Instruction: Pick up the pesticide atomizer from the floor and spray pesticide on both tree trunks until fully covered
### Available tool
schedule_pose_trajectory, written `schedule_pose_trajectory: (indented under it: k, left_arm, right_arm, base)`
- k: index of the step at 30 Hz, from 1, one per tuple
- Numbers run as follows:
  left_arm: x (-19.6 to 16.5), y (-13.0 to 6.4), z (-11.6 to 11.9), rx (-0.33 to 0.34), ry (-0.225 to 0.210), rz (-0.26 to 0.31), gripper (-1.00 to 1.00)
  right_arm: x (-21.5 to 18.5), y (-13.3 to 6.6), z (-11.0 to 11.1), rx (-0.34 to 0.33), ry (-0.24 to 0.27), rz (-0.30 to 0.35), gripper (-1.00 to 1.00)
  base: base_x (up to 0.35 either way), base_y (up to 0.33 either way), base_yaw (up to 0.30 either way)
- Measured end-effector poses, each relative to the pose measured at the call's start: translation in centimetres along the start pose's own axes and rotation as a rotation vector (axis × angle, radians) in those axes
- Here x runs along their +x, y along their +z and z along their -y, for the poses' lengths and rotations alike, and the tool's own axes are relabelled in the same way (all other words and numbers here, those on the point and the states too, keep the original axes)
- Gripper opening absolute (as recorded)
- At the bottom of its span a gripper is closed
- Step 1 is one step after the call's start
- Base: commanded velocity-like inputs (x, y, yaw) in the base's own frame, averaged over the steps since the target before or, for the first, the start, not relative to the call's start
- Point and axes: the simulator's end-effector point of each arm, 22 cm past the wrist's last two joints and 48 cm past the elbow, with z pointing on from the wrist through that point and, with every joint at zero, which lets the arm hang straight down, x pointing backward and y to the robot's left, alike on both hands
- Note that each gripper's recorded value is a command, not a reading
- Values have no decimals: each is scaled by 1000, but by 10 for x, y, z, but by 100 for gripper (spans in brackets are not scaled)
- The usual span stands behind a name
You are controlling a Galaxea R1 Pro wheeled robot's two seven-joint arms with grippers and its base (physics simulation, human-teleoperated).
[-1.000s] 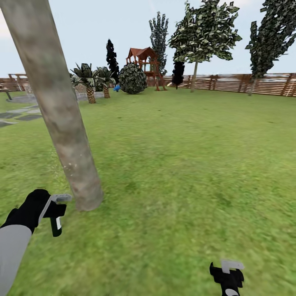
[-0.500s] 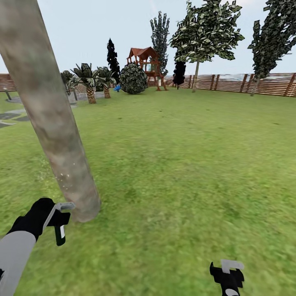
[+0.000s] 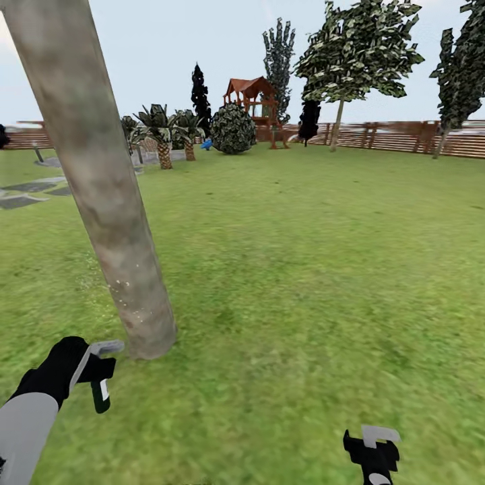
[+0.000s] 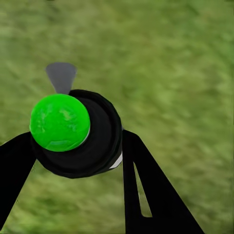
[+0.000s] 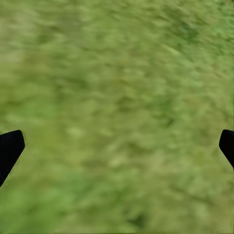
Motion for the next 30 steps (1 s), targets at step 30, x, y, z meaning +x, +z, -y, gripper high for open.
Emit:
schedule_pose_trajectory:
  k: [30]
  left_arm:
    - [-7,-2,-14,-55,-15,28,-100]
  right_arm:
    - [0,0,0,-1,-1,0,100]
  base:
    - [23,-57,22]
